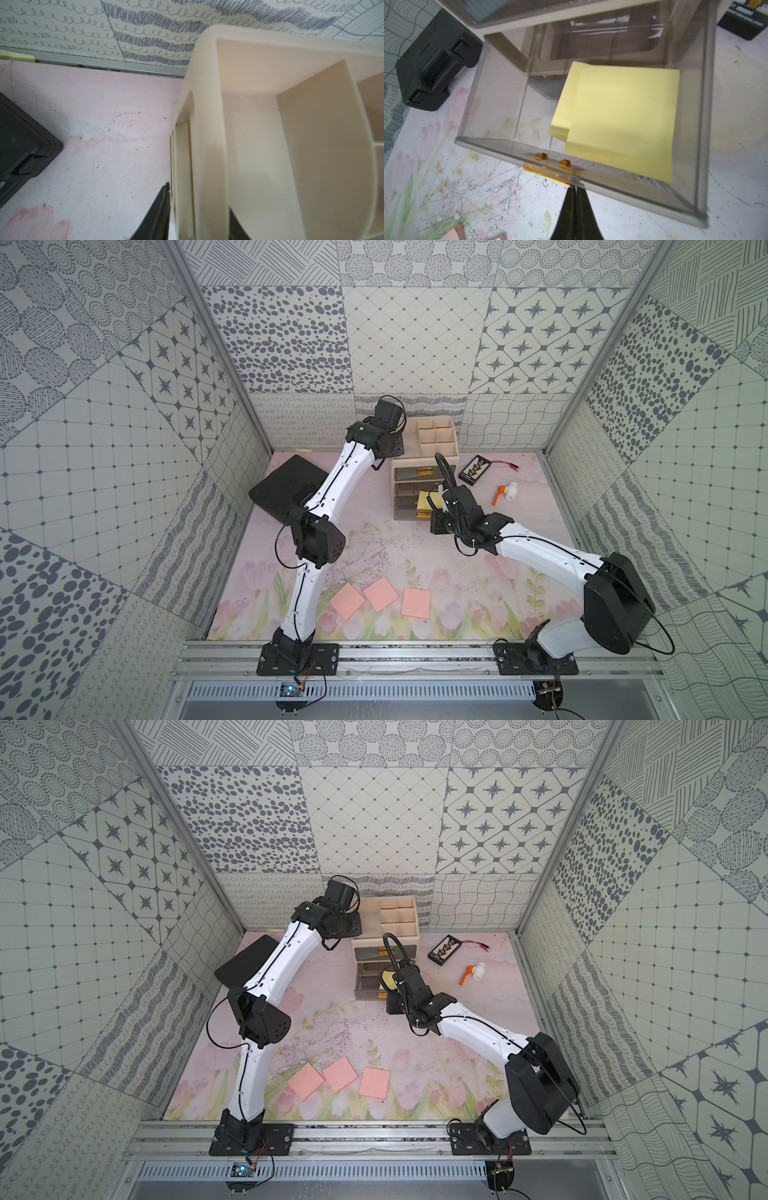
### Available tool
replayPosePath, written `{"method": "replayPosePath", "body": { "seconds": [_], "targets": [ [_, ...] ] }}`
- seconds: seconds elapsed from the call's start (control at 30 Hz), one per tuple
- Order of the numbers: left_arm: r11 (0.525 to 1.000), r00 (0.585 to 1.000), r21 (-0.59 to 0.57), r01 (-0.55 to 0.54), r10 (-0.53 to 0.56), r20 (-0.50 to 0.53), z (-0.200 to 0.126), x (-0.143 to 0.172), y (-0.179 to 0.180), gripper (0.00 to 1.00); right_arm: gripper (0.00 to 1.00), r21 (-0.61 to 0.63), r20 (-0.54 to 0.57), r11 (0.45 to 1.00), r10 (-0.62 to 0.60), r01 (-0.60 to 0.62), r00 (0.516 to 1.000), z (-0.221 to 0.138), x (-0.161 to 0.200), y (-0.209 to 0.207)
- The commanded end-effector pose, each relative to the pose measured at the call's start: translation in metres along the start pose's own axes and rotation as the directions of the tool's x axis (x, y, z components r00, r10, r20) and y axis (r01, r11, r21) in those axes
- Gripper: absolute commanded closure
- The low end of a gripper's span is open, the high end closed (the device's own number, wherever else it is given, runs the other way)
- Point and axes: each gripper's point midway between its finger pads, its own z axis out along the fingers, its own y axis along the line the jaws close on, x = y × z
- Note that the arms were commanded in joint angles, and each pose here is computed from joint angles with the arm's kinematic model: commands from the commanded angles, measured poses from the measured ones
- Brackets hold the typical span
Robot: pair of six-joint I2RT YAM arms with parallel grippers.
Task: Please put the sticky notes in the drawer by color
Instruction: Close the drawer in the storage box.
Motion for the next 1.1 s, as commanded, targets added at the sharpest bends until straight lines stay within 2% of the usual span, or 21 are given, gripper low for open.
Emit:
{"method": "replayPosePath", "body": {
  "seconds": [0.0,0.27,0.5,0.9,1.07],
  "targets": [
    [0.998,0.998,-0.034,-0.057,0.056,-0.04,-0.003,0.009,0.01,0.74,0.95,-0.028,0.052,0.999,-0.029,0.031,0.998,0.001,-0.019,0.013],
    [0.996,0.996,0.004,-0.086,0.087,-0.029,-0.009,0.002,0.005,0.94,0.95,-0.027,0.046,0.999,-0.043,0.044,0.998,0.016,-0.017,0.012],
    [0.992,0.99,0.036,-0.12,0.122,-0.066,-0.007,0.009,0.005,1.0,0.95,0.018,0.082,0.995,-0.095,0.094,0.992,0.02,-0.03,0.009],
    [0.981,0.979,0.124,-0.147,0.162,-0.127,-0.008,0.022,-0.003,1.0,0.95,0.094,0.198,0.98,-0.189,0.173,0.962,0.016,-0.082,0.017],
    [0.975,0.971,0.155,-0.158,0.182,-0.156,-0.009,0.03,-0.006,1.0,0.94,0.126,0.218,0.973,-0.22,0.196,0.951,0.026,-0.093,0.018]
  ]
}}
